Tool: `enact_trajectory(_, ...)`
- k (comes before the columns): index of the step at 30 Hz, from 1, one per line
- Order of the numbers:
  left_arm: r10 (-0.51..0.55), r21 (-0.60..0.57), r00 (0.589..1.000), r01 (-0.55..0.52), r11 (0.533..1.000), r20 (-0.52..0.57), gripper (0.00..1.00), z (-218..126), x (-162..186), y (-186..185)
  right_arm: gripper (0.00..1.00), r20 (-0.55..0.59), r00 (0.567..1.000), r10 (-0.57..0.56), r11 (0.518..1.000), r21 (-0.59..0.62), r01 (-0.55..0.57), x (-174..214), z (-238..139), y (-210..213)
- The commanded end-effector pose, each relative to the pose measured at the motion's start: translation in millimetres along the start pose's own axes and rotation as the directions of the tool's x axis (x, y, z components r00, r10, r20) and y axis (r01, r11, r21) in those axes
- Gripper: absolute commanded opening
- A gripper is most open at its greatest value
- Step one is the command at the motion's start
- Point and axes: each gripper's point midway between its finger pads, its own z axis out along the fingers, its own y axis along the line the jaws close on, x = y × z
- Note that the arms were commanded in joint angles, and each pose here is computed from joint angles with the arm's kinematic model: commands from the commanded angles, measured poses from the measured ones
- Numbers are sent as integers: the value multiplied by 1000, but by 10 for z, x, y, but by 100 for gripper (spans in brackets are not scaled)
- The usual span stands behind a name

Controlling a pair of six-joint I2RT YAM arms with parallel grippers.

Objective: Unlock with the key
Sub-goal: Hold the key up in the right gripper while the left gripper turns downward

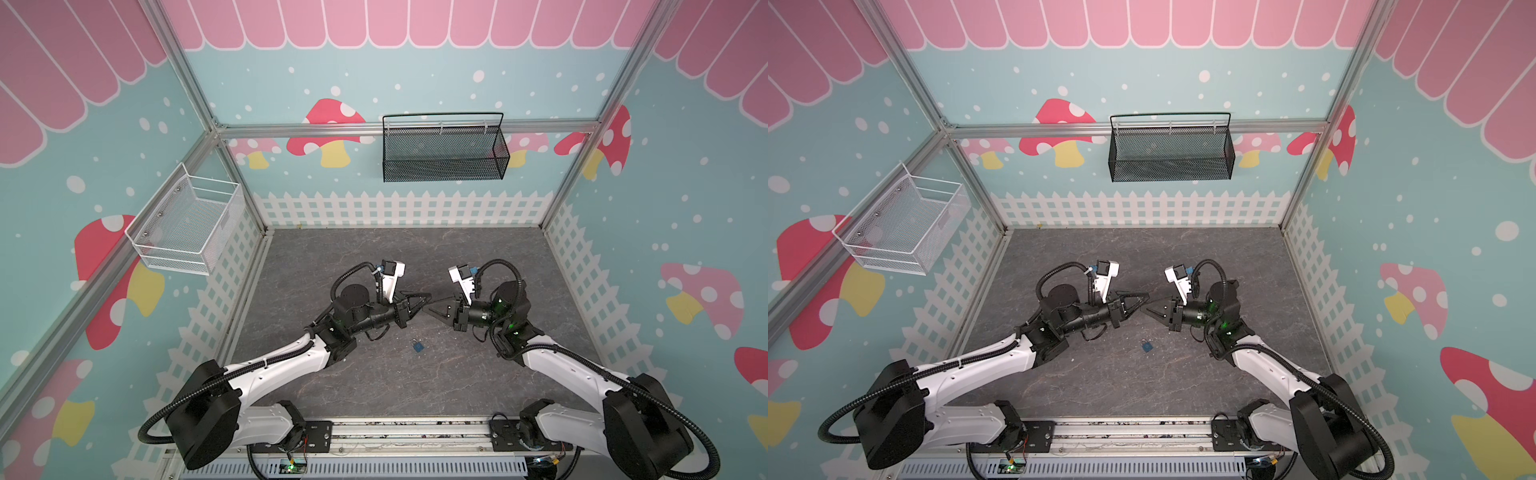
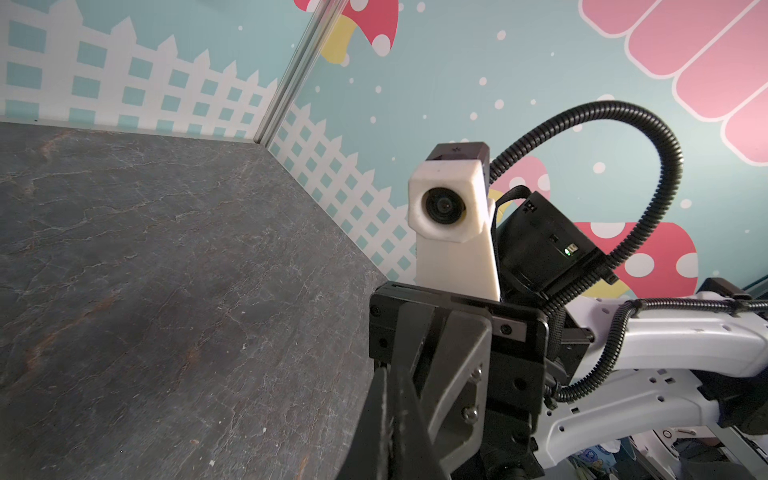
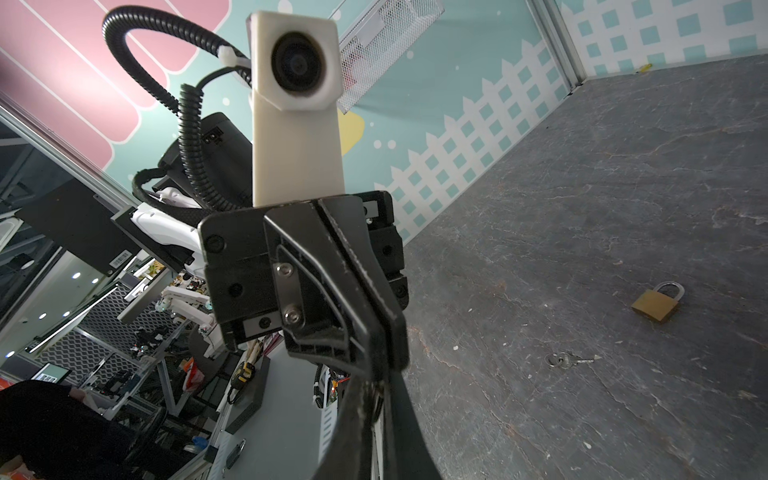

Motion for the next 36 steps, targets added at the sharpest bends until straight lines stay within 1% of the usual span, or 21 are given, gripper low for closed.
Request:
enact_trajectory(1,18,0,1000,-18,1000,17,0,-15,-126,-89,0,34,999,-8,1000,26,8,-50,-48,-58)
enact_trajectory(2,18,2,1000,-18,1000,19,2,-15,-142,-97,0,37,999,-12,1000,29,11,-59,-52,-58)
enact_trajectory(3,16,5,1000,-16,1000,21,8,-15,-151,-110,0,37,999,-10,1000,30,9,-59,-55,-63)
enact_trajectory(6,19,4,999,-19,1000,31,32,-30,-184,-126,0,38,999,-10,999,33,9,-65,-65,-61)
enact_trajectory(8,16,-13,999,-15,1000,43,44,-55,-202,-104,0,42,999,-7,999,52,5,-67,-82,-95)
enact_trajectory(11,-5,-54,997,10,999,82,55,-137,-258,-66,0,40,999,6,996,84,-9,-51,-118,-153)
enact_trajectory(12,-18,-71,995,25,997,99,57,-176,-273,-48,0,34,999,14,994,111,-18,-40,-130,-203)
enact_trajectory(14,-57,-140,991,74,987,123,59,-253,-280,52,0,18,1000,25,985,170,-28,-12,-161,-308)
enact_trajectory(16,-101,-248,987,130,960,126,60,-346,-214,201,0,7,999,35,971,238,-36,31,-209,-426)
enact_trajectory(19,-148,-416,983,180,892,107,60,-501,5,383,0,-2,998,62,936,347,-57,131,-324,-641)
enact_trajectory(20,-165,-465,981,194,864,102,60,-551,87,425,0,-10,997,73,924,376,-64,174,-361,-706)
enact_trajectory(21,-197,-520,976,218,826,96,61,-605,192,475,0,-19,996,86,914,399,-71,220,-395,-766)
enact_trajectory(22,-228,-565,970,235,791,84,61,-653,283,518,0,-28,995,98,903,422,-77,258,-424,-824)
enact_trajectory(24,-284,-610,958,250,752,42,62,-682,498,529,0,-47,992,115,873,481,-79,342,-497,-950)
enact_trajectory(27,-334,-671,942,246,700,-3,62,-681,797,563,0,-62,988,144,819,568,-84,454,-623,-1136)
enact_trajectory(30,-359,-733,931,202,649,-61,62,-637,1058,623,0,-69,982,176,783,614,-97,559,-711,-1271)
enact_trajectory(34,-385,-793,914,139,593,-128,61,-530,1337,729,0,-71,975,210,755,645,-116,649,-786,-1404)
enact_trajectory(36,-392,-807,906,108,581,-161,61,-434,1446,760,0,-68,972,226,746,654,-128,681,-811,-1456)
